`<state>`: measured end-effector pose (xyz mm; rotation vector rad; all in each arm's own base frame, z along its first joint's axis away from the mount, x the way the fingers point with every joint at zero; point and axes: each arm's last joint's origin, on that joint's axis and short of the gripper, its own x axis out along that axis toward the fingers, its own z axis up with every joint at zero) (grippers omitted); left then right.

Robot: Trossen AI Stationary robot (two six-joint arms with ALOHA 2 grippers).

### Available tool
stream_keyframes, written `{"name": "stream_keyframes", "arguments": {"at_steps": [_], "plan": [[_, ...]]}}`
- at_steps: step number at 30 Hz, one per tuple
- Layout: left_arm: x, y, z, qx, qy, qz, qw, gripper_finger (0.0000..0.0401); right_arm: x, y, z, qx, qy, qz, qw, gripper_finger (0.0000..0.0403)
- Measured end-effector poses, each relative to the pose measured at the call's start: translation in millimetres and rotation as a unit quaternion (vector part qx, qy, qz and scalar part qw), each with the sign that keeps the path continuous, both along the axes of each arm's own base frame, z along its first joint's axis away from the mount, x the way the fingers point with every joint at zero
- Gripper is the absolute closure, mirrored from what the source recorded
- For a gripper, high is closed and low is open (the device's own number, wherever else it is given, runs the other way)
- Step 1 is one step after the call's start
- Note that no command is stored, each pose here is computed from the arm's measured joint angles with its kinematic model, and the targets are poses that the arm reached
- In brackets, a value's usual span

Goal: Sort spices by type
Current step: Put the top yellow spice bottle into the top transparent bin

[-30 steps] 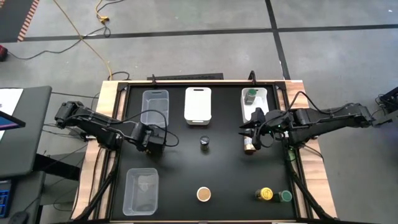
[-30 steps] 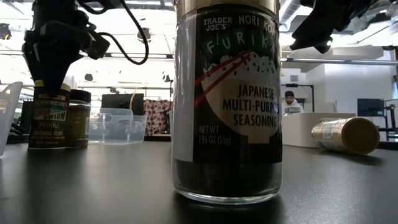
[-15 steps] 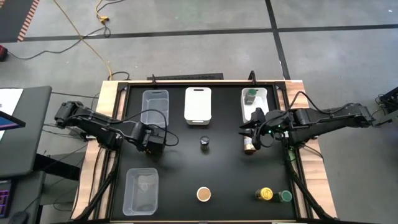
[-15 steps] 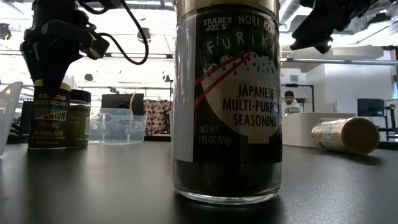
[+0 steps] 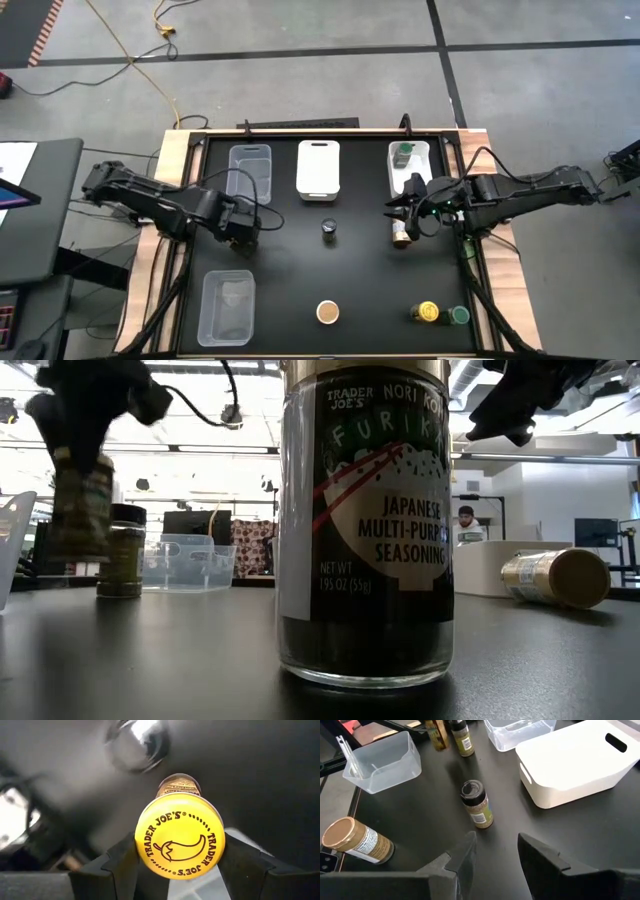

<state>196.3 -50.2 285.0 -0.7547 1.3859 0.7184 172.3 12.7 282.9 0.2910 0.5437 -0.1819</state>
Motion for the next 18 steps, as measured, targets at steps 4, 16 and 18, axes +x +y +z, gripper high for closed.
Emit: {"name": "stream_keyframes", "arguments": {"at_steps": [4, 16, 18], "plan": [[-19, 0, 20, -0.018, 0.0, 0.023, 1.0, 0.0178, 0, 0, 0, 0.0, 0.003, 0.0, 1.0, 0.023], [-45, 9, 86, -0.026, -0.158, 0.04, 0.986, 0.0178, -1, 0, -2, -0.022, 0.015, 0.013, 1.0, 0.023], [-46, 15, 94, -0.005, -0.17, 0.035, 0.985, 0.0178, -1, 0, -2, -0.022, 0.014, 0.014, 1.0, 0.023]]}}
